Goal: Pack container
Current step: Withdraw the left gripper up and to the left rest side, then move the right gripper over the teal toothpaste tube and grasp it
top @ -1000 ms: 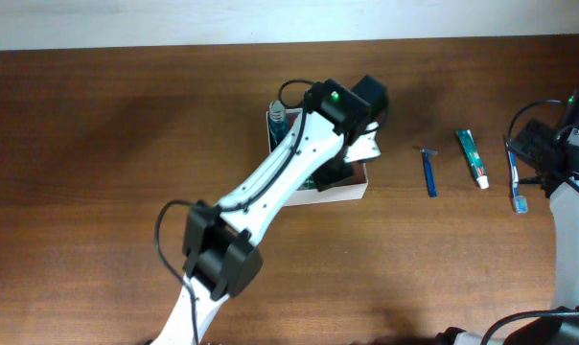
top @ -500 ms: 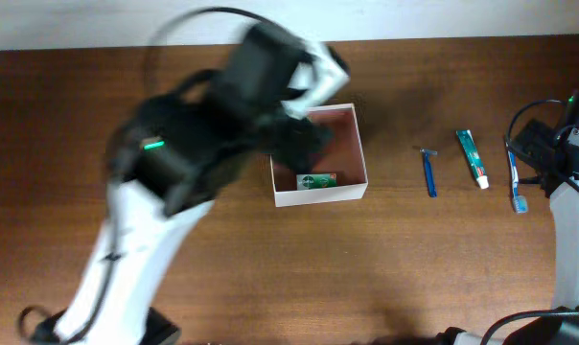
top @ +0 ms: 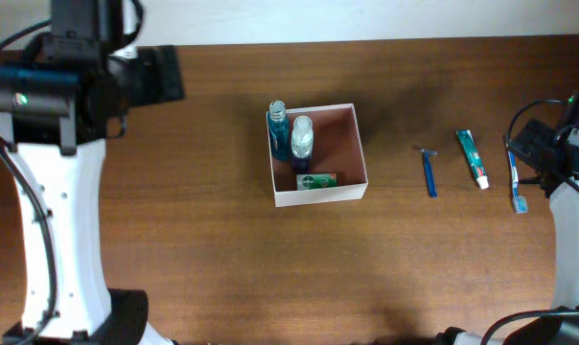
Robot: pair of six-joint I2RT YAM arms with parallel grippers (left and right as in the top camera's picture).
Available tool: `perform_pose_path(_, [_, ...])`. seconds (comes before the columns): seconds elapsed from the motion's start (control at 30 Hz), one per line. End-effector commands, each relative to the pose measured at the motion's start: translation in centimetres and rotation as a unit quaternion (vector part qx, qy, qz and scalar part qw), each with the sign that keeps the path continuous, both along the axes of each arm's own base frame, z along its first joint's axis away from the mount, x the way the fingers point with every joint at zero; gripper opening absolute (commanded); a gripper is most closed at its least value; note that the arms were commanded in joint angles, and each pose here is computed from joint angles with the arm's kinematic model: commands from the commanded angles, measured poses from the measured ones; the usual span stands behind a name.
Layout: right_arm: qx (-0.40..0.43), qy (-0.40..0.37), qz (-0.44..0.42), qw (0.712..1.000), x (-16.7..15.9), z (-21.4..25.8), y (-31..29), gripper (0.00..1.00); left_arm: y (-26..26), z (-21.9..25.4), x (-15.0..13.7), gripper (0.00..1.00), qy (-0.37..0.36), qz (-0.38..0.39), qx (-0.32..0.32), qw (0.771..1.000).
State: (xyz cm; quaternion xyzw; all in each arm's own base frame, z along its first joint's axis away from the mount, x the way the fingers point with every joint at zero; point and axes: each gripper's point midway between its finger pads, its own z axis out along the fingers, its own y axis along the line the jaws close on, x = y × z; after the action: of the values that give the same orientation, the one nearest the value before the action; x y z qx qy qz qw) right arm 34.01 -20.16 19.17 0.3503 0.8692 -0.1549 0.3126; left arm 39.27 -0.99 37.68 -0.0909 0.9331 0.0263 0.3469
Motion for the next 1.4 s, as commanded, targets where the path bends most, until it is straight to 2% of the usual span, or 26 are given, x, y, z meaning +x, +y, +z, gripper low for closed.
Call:
perform_pose_path(0.0, [-0.01, 0.0, -0.005, 1.0, 0.0, 0.4, -0.5, 0.98, 2.6, -3.8, 1.2, 0.99, 0.047, 0.081, -0.033, 0.995])
perform_pose_path(0.37, [0.013, -0.025, 0.02, 0.999, 1.2, 0.5, 0.5, 0.98, 3.8, -12.6, 3.4, 0.99, 0.161, 0.1, -0.02, 0.982])
perform_pose_path(0.5, [0.082, -0.046, 0.077, 0.993, 2.4, 0.0, 3.4, 0.98, 3.7, -14.8, 4.1, 0.99, 0.188, 0.1, -0.017, 0.977])
perform_pose_path(0.63, [0.178, -0.062, 0.146, 0.971, 2.9, -0.5, 7.6, 0.98, 3.7, -16.3, 4.5, 0.99, 0.206, 0.1, -0.015, 0.973])
perform_pose_path(0.77, [0.227, -0.076, 0.181, 0.954, 3.2, -0.3, 9.8, 0.98, 3.7, -16.8, 4.5, 0.99, 0.211, 0.1, -0.015, 0.972])
perform_pose_path(0.93, [0.217, -0.065, 0.2, 0.953, 2.9, -0.5, 9.9, 0.99, 3.7, -16.8, 4.5, 0.99, 0.211, 0.1, -0.015, 0.972])
perform_pose_path(1.1, [0.17, -0.038, 0.267, 0.948, 2.9, -1.0, 9.8, 0.98, 3.7, -16.8, 4.5, 0.99, 0.211, 0.1, -0.015, 0.972])
perform_pose_path(1.2, [0.16, -0.019, 0.261, 0.952, 2.7, -1.8, 9.2, 0.99, 3.6, -16.8, 4.6, 0.99, 0.211, 0.099, -0.014, 0.972])
perform_pose_path(1.37, [0.15, -0.032, 0.264, 0.952, 3.4, -1.4, 8.9, 0.98, 3.6, -16.8, 4.6, 0.99, 0.211, 0.099, -0.014, 0.972])
